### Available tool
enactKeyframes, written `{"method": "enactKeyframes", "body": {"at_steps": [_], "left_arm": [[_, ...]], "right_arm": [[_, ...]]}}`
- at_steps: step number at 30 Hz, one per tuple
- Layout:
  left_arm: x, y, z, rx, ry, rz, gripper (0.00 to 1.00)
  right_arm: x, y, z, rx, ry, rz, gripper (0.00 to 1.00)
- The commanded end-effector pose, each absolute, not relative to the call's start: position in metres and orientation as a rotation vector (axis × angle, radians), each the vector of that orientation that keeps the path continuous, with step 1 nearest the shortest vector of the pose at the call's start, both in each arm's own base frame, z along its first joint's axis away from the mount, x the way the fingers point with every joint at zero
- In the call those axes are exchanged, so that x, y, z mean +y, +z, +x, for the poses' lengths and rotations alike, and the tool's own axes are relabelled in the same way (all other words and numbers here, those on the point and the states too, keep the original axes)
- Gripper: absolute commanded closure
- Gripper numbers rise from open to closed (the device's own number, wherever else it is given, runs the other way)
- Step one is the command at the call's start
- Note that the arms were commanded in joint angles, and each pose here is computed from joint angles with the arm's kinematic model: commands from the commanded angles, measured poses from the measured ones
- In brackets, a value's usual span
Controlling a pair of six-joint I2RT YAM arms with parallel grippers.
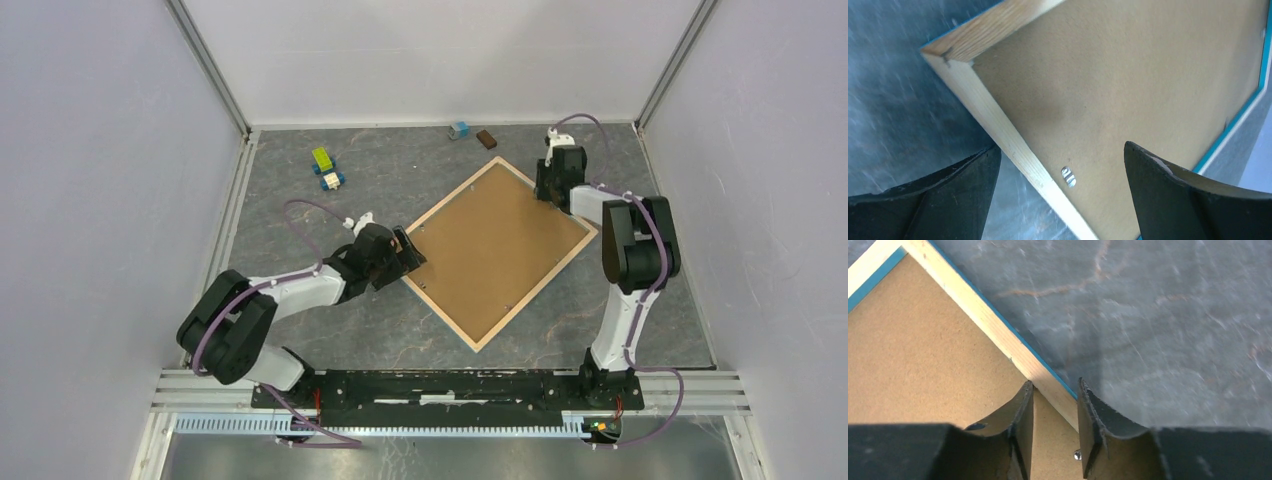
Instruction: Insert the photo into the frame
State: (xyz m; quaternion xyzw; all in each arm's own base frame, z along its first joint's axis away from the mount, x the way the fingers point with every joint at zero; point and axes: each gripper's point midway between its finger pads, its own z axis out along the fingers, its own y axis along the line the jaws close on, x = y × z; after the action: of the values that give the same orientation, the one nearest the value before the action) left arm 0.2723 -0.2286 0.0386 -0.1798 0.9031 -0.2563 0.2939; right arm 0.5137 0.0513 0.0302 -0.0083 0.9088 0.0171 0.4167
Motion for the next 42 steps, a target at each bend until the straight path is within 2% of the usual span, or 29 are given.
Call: {"method": "enactKeyframes", "body": {"at_steps": [1,4,11,14,20,23,25,29,33,37,40,42], "left_arm": [[-0.217,0.008,0.276,2.537,-0.579,-0.451,0.01],[-0.222,0.014,0.300,2.520,-0.588,-0.426,0.01],[-0.226,0.019,0.340,2.556,-0.467,-0.372,0.01],[-0.214,0.024,0.335,2.530,-0.430,-0.388,0.00],[-0.198,0.031,0.315,2.508,-0.408,-0.422,0.00],[-0.192,0.025,0.301,2.514,-0.431,-0.448,0.00],[-0.192,0.027,0.294,2.502,-0.472,-0.442,0.00],[-0.195,0.020,0.276,2.529,-0.540,-0.432,0.00],[-0.195,0.017,0.264,2.519,-0.589,-0.425,0.00],[-0.199,0.027,0.263,2.474,-0.643,-0.376,0.00],[-0.198,0.028,0.265,2.478,-0.622,-0.349,0.00],[-0.197,0.027,0.267,2.496,-0.596,-0.333,0.00]], "right_arm": [[0.067,-0.006,0.446,2.438,0.181,0.057,0.71],[0.072,-0.004,0.424,2.420,0.241,0.086,0.78],[0.041,-0.015,0.352,2.414,0.095,0.228,1.00],[0.030,-0.017,0.335,2.389,0.050,0.282,1.00],[0.026,0.006,0.350,2.344,0.021,0.218,1.00],[0.021,0.028,0.366,2.309,-0.020,0.205,0.93],[0.020,0.045,0.377,2.268,-0.031,0.193,0.80],[0.010,0.069,0.403,2.212,-0.099,0.192,0.46],[0.000,0.063,0.438,2.236,-0.139,0.206,0.10],[-0.003,0.037,0.465,2.297,-0.078,0.217,0.04],[-0.006,0.022,0.480,2.335,-0.044,0.216,0.04],[-0.004,0.006,0.479,2.398,-0.017,0.240,0.09]]}}
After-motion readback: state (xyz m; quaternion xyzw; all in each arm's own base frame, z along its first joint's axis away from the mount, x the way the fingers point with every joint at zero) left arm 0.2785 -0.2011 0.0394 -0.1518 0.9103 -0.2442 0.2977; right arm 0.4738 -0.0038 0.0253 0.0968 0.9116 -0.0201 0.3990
